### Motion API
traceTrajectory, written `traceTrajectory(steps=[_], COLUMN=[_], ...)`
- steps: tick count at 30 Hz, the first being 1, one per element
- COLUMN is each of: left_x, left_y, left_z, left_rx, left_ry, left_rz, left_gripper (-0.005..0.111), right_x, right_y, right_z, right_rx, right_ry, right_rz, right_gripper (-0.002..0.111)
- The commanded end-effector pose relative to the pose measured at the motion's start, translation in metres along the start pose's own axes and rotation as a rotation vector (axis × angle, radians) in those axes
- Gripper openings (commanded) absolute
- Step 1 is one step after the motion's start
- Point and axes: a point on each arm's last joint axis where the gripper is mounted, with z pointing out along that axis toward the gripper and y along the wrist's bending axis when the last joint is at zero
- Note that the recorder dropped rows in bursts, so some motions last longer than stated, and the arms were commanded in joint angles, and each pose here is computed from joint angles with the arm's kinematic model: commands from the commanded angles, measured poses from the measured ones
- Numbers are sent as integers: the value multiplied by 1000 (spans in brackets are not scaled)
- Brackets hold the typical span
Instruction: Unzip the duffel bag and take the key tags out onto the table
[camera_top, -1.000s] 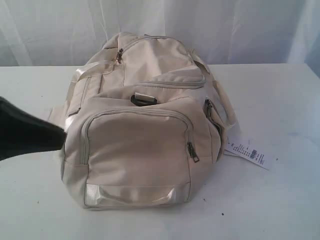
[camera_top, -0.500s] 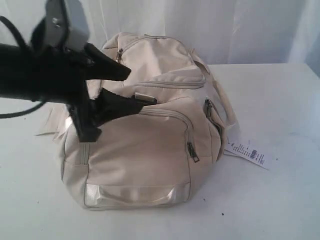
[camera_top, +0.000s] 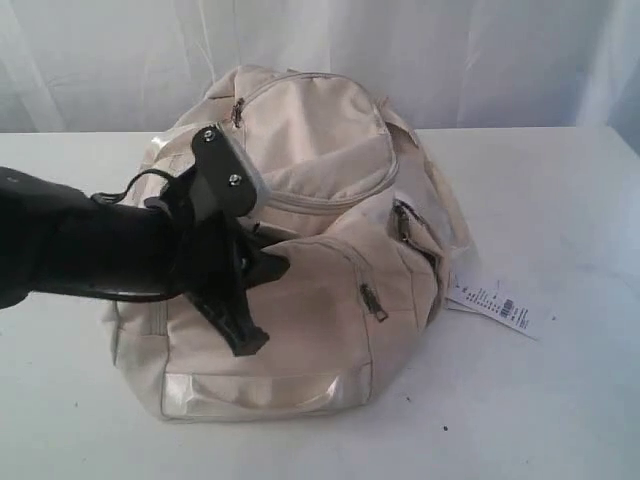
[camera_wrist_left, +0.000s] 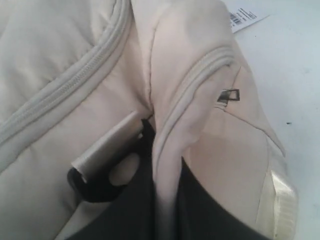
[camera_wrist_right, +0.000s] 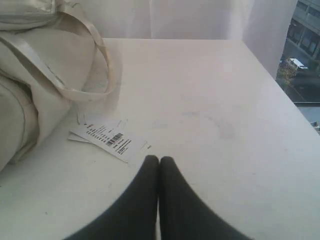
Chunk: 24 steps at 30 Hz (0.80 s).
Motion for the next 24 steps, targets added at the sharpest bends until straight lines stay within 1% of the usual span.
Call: traceTrajectory(steps=[1,3,4,5,6,7,8,10,13,14,16,18,19,20,22,24], left_x=[26,41,46,49,54,57,59,58,55,56,60,68,70,71,67,64], left_y=[-8,-8,-5,0,7,13,22,26,25,24,14,-8,-13,-21,-29,-31], left_z=[-32,-48,-56,-63,-73,-79,-92,-104,-120,-123,-126,-121,-120,-120,-122,-123], left_rx=[-98,-185,-248,-326,-416,-494,-621,-691,-732,-728,-662,-493,-449,-382,-321,-297], left_ry=[42,77,93,128,201,250,310,320,276,260,194,79,53,4,-63,-97], left_rz=[-24,20,33,63,69,28,14,1,-12,-13,-4,-8,-2,8,11,-24], left_gripper=[0,0,0,0,0,0,0,0,0,0,0,0,0,0,0,0], right_x=[0,0,0,0,0,0,0,0,0,0,0,0,0,0,0,-2], right_y=[0,0,0,0,0,0,0,0,0,0,0,0,0,0,0,0], right_z=[0,0,0,0,0,0,0,0,0,0,0,0,0,0,0,0], right_rx=[1,1,1,1,1,1,1,1,1,1,1,0,0,0,1,2], right_ry=[-6,-6,-6,-6,-6,-6,-6,-6,-6,-6,-6,-6,-6,-6,-8,-34], right_rz=[-3,-3,-3,-3,-3,-3,-3,-3,-3,-3,2,16,16,16,14,9], right_gripper=[0,0,0,0,0,0,0,0,0,0,0,0,0,0,0,0])
